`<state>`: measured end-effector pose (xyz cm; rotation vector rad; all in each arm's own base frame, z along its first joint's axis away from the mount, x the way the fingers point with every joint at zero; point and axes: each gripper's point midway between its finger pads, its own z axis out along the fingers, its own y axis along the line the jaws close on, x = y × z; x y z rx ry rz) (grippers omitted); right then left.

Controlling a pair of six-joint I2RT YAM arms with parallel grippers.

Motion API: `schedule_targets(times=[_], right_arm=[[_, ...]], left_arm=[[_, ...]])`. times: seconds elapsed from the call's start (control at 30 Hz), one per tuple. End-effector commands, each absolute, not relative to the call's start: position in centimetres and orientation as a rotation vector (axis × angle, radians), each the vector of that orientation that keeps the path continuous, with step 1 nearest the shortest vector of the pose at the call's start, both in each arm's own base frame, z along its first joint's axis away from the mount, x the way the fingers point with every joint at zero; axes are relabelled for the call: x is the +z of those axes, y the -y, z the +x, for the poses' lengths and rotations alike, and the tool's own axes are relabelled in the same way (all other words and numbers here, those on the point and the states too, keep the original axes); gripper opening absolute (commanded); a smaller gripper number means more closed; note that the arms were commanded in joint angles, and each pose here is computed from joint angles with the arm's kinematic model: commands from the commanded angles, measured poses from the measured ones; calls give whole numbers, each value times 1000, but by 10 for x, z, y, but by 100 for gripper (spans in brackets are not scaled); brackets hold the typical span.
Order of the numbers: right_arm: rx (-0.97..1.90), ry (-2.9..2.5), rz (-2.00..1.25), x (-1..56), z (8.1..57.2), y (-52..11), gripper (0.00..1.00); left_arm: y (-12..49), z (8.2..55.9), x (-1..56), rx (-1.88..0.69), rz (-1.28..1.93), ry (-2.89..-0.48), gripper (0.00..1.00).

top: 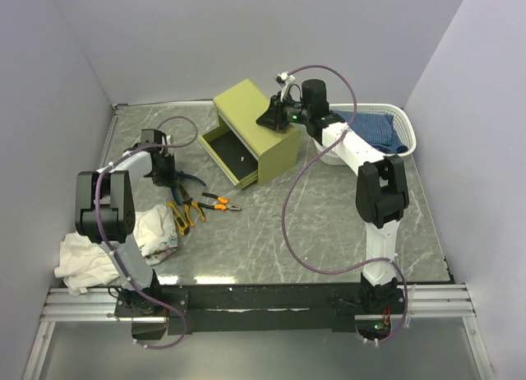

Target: Sort the tools into containers

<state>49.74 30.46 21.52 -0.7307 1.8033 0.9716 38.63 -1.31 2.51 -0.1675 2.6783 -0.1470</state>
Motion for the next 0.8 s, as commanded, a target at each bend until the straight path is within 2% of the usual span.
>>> schedule_targets(times=[0.0, 0.1, 0.2, 0.3, 0.57, 0.77], right_arm=[[880, -2030, -657, 158, 494, -276, 26], [874, -2034, -660, 157, 493, -274, 26], [871, -2043, -656, 155, 492, -273, 26], [873, -2044, -657, 154, 491, -273, 26], [857, -2038, -652, 160, 492, -272, 26], [828, -2039, -679, 157, 488, -267, 26]], left_arm=[[10, 429, 77, -248, -207, -2520, 1], [18, 445, 118, -352, -185, -2423, 1], [53, 457, 163, -576, -84, -2322, 1], [92, 470, 184, -615, 50, -2289, 1], [151, 475, 180, -918, 95, -2280, 1], [169, 476, 174, -1068, 49, -2252, 1]])
